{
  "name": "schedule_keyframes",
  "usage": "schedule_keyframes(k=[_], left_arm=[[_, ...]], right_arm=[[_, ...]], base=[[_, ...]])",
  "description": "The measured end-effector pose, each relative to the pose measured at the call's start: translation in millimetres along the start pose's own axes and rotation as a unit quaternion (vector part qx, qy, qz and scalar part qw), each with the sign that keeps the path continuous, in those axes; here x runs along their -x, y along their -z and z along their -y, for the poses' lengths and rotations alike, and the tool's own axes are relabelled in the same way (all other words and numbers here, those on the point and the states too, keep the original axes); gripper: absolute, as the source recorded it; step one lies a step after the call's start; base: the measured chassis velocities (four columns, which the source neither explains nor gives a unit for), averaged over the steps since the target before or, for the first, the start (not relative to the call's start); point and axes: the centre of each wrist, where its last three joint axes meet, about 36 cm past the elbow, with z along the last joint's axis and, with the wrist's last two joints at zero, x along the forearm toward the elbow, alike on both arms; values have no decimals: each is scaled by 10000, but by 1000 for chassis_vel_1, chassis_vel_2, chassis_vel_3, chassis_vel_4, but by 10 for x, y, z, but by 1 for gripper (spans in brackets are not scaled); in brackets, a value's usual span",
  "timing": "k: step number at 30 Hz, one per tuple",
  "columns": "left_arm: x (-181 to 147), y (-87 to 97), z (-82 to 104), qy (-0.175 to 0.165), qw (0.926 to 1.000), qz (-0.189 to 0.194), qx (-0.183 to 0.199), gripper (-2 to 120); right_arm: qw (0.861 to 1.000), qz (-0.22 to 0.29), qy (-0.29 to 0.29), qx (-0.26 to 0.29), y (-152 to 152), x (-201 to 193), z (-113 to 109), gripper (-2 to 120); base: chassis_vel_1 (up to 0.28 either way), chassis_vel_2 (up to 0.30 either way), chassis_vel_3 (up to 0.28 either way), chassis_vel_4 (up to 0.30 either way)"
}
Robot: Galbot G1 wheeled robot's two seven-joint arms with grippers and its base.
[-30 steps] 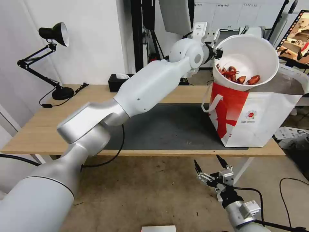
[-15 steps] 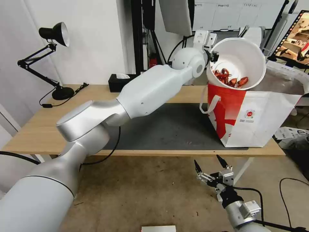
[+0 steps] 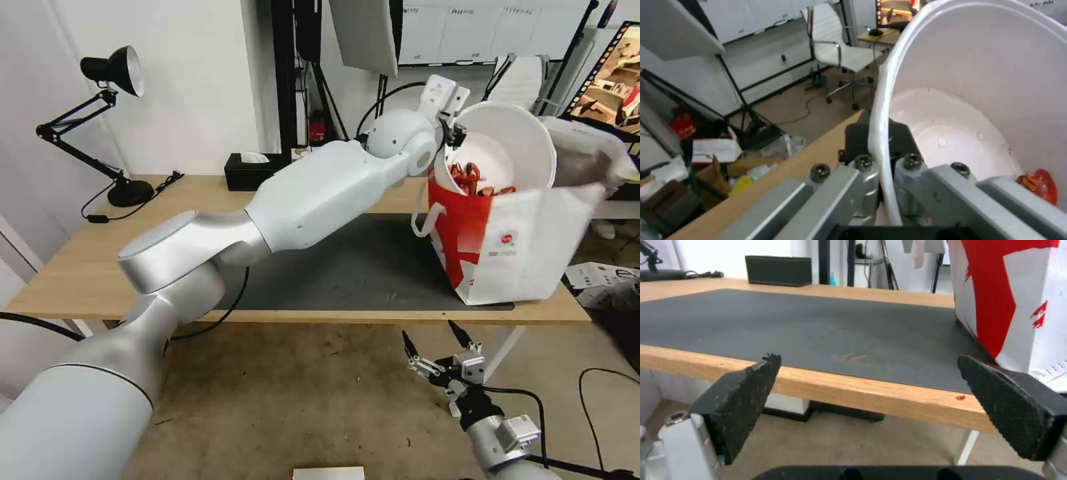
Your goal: Pick up the trash from the table and place it into the takeout bag.
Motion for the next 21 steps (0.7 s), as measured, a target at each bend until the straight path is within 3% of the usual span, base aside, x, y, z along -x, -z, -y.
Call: schedule_keyframes(k=[12,21], left_arm=[[0,-117,103,-462,9989,8,-86,1],[10,-155,125,-730,9971,-147,-162,25]], right_arm=[[10000,0,0,0,0,0,0,100],[10000,0,0,0,0,0,0,100]], base=[[0,0,0,0],[0,0,0,0]])
